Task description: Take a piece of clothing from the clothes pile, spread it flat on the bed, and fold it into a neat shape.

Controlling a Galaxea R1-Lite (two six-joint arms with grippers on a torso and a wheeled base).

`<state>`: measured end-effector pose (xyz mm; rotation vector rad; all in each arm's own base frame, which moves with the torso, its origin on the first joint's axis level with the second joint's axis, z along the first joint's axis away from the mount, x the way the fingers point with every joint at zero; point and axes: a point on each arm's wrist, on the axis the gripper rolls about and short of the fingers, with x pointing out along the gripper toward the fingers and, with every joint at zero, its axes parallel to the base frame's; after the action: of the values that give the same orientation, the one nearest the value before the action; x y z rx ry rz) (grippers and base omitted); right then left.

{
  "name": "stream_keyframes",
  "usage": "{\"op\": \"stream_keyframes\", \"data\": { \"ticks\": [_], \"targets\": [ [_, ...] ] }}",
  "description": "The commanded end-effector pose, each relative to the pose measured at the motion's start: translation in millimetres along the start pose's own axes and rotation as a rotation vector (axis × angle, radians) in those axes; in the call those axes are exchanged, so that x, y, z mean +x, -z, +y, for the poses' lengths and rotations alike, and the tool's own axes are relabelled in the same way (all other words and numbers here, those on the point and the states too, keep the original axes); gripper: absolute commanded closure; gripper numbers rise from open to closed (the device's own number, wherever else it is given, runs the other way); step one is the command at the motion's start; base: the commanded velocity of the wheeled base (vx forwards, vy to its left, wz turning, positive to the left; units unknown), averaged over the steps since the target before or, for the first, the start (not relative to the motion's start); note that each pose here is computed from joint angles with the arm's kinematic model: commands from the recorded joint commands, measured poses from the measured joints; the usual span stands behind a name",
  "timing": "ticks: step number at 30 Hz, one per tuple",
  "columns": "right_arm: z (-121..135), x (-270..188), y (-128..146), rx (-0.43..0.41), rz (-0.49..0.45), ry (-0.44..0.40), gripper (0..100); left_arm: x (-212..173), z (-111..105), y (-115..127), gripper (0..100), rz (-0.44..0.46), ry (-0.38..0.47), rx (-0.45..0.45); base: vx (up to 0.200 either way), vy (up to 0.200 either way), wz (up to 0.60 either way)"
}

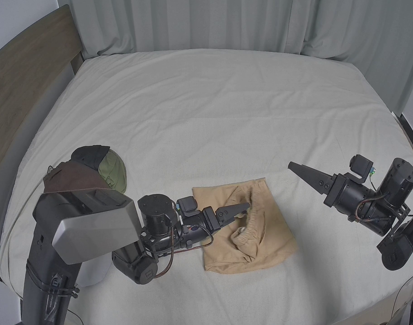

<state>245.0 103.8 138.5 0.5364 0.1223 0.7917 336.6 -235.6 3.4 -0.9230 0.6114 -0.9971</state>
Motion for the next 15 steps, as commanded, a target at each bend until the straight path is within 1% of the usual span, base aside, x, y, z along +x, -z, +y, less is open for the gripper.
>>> {"op": "stream_keyframes", "data": {
  "ticks": [1, 7, 9, 11, 13, 15],
  "targets": [
    [-0.6, 0.2, 1.0, 0.003, 0.004, 0.002, 0, 1.1, -0.5, 1.4, 0, -0.005, -0.002, 0.001, 0.0, 0.0, 0.0],
    [-4.2, 1.3, 6.6, 0.015, 0.025, 0.013, 0, 1.1, -6.9, 2.7, 0, -0.001, 0.004, 0.019, 0.0, 0.0, 0.0],
    [-12.7, 5.3, 15.7, 0.039, 0.057, 0.036, 0, -3.3, -5.1, 2.5, 0, -0.002, -0.01, 0.041, 0.0, 0.0, 0.0],
    [-24.8, 10.0, 28.0, 0.061, 0.096, 0.068, 0, -10.7, -9.8, 2.4, 0, 0.0, -0.021, 0.073, 0.0, 0.0, 0.0],
    [-27.7, 10.7, 31.0, 0.067, 0.107, 0.077, 0, -14.3, -11.2, 3.2, 0, 0.004, -0.029, 0.08, 0.0, 0.0, 0.0],
    [-33.1, 12.7, 40.4, 0.084, 0.138, 0.094, 0, -29.6, -17.6, -2.6, 0, -0.009, -0.05, 0.126, 0.0, 0.0, 0.0]
  ]
}}
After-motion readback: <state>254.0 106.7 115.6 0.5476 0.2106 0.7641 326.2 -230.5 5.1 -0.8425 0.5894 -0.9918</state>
